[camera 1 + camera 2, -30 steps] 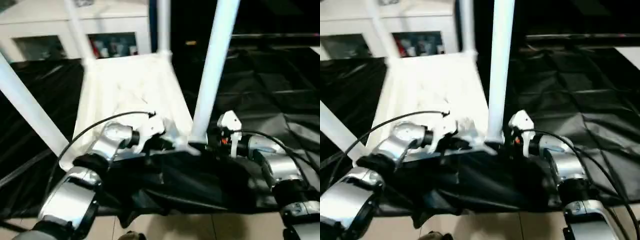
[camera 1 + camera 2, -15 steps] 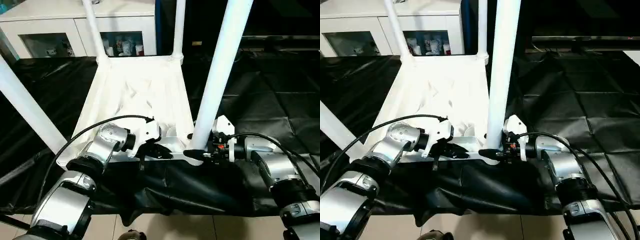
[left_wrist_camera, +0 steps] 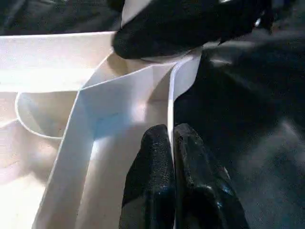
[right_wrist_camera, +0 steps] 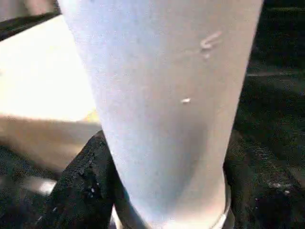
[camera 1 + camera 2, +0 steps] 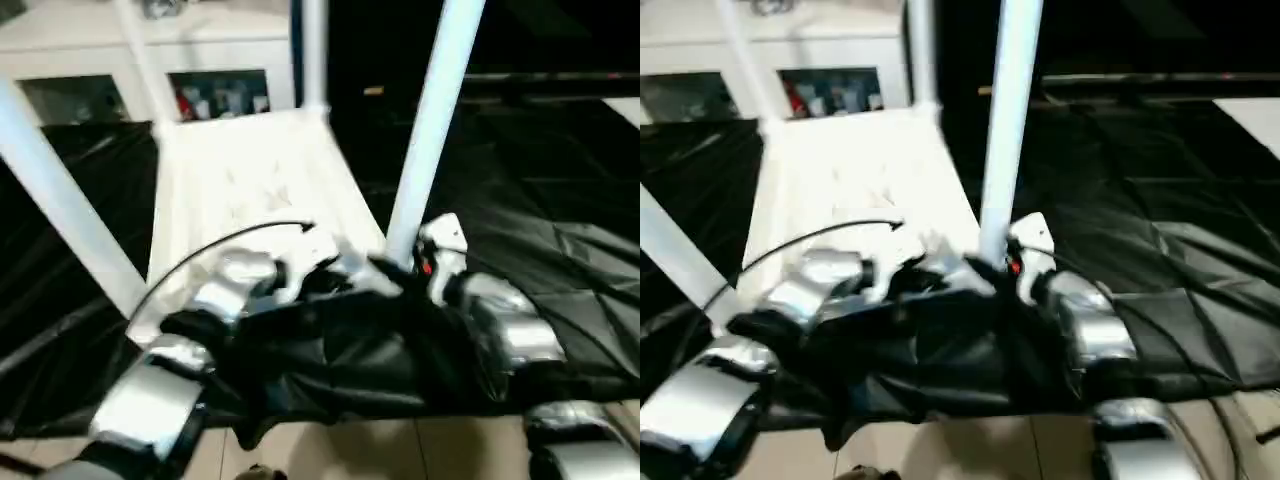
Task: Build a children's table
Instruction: Rotate leg to tighten
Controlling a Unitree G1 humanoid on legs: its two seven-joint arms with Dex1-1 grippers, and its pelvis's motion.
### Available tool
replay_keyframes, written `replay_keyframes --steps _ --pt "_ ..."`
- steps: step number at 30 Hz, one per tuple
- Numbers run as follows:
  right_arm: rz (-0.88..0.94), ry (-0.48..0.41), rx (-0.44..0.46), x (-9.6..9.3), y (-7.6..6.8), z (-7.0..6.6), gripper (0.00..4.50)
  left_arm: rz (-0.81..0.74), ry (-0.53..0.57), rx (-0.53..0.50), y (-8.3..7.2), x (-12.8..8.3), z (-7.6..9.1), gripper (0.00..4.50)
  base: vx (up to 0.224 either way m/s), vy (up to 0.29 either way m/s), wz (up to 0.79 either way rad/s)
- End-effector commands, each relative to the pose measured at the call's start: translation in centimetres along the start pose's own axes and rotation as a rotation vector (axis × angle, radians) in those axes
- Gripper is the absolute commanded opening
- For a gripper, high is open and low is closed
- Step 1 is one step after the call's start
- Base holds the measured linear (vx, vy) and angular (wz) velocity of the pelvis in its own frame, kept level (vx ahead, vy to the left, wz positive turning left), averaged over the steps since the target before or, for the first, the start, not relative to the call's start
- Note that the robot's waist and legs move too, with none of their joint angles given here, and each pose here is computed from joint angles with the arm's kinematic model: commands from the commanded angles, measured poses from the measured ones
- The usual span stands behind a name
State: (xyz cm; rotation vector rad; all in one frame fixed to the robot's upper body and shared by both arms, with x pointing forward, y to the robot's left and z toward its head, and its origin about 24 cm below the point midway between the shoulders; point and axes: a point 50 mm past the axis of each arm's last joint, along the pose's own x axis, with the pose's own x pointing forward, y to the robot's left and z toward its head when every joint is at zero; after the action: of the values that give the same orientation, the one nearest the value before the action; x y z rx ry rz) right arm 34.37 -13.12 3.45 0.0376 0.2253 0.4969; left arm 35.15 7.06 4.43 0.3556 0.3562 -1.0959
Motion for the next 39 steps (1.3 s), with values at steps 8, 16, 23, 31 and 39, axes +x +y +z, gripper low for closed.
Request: replay_keyframes --steps 8,16,23,31,39 --pt "0.178 0.004 -0.012 1.7 4.7 -0.9 3.33 0.095 -0.062 0.002 -0.5 1.9 2.2 0.0 0.0 0.0 0.0" --pt "0.45 0.044 -0.118 -0.6 2.7 -0.4 3.52 -0.045 -0.06 0.051 -0.3 0.2 1.2 0.0 0.0 0.0 0.0" --pt "0.647 0.131 -0.254 -3.9 -0.4 0.1 3.52 -0.317 -0.043 0.11 -0.6 -2.3 -0.1 0.0 0.0 0.0 0.0" --pt "0.711 0.15 -0.272 -4.6 -0.9 0.6 3.52 -0.415 -0.035 0.112 -0.7 -3.4 -0.5 0.0 0.0 0.0 0.0" --pt "0.746 0.145 -0.252 -4.5 -0.5 0.6 2.81 -0.401 -0.036 0.112 -0.6 -3.8 -0.6 0.0 0.0 0.0 0.0"
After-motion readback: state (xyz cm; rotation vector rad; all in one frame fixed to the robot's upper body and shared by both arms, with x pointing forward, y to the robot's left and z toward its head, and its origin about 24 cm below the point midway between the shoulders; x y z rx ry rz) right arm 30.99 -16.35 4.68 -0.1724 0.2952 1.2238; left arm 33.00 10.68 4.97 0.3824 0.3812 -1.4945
